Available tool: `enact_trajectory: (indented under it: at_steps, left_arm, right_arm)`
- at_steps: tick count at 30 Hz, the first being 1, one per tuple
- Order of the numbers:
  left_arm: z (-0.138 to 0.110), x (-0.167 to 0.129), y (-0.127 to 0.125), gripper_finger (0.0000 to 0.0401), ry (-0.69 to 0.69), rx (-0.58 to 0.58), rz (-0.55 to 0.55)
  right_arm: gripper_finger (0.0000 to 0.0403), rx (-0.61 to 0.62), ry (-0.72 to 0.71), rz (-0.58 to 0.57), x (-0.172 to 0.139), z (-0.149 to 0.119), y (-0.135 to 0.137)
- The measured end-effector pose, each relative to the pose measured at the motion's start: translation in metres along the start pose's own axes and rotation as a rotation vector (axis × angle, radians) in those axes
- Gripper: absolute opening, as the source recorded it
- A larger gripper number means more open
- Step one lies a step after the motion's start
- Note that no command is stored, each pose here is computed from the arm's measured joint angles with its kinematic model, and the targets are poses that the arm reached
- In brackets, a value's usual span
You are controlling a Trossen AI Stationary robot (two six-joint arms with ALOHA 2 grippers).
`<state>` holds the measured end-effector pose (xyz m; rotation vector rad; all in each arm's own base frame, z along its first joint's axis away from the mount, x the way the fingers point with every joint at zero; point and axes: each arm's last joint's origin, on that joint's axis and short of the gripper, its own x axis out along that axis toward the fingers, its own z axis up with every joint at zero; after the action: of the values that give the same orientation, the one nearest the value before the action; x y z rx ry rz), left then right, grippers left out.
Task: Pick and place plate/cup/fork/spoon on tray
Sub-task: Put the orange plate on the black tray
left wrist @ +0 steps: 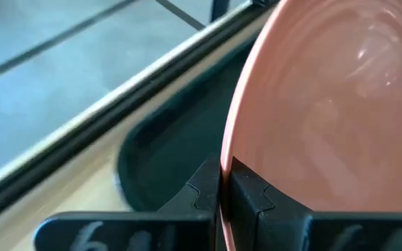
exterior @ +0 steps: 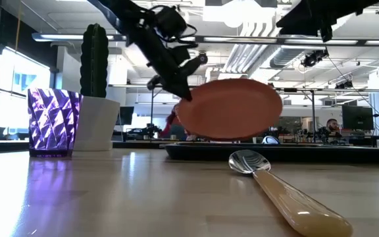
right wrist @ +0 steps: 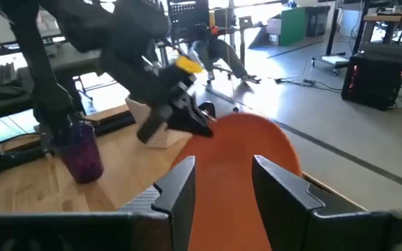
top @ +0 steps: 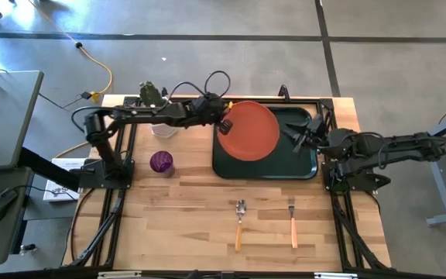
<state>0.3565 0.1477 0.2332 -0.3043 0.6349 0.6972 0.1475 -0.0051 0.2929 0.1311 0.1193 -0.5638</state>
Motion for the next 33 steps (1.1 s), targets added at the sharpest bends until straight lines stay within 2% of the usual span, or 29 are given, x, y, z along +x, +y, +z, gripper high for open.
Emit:
enact_trajectory:
  at_steps: [8,15,24,33]
  left_arm:
    - [0.009,0.039,-0.013,0.0005,0.028,0.001,-0.019]
    - [-0.001,0.066,-0.019,0.0005,0.086,0.005,-0.047]
    - [-0.006,0.073,-0.019,0.0008,0.107,0.024,-0.071]
    - [-0.012,0.076,-0.023,0.0060,0.134,0.053,-0.101]
  right_arm:
    - [0.0133,-0.042,0.048,0.013,-0.003,-0.007,0.004]
    - [0.0133,-0.055,0.090,-0.048,-0.008,-0.014,0.005]
    - [0.0133,-0.040,0.100,-0.052,-0.011,-0.018,0.008]
    - [0.0133,-0.051,0.116,-0.079,-0.007,-0.023,0.015]
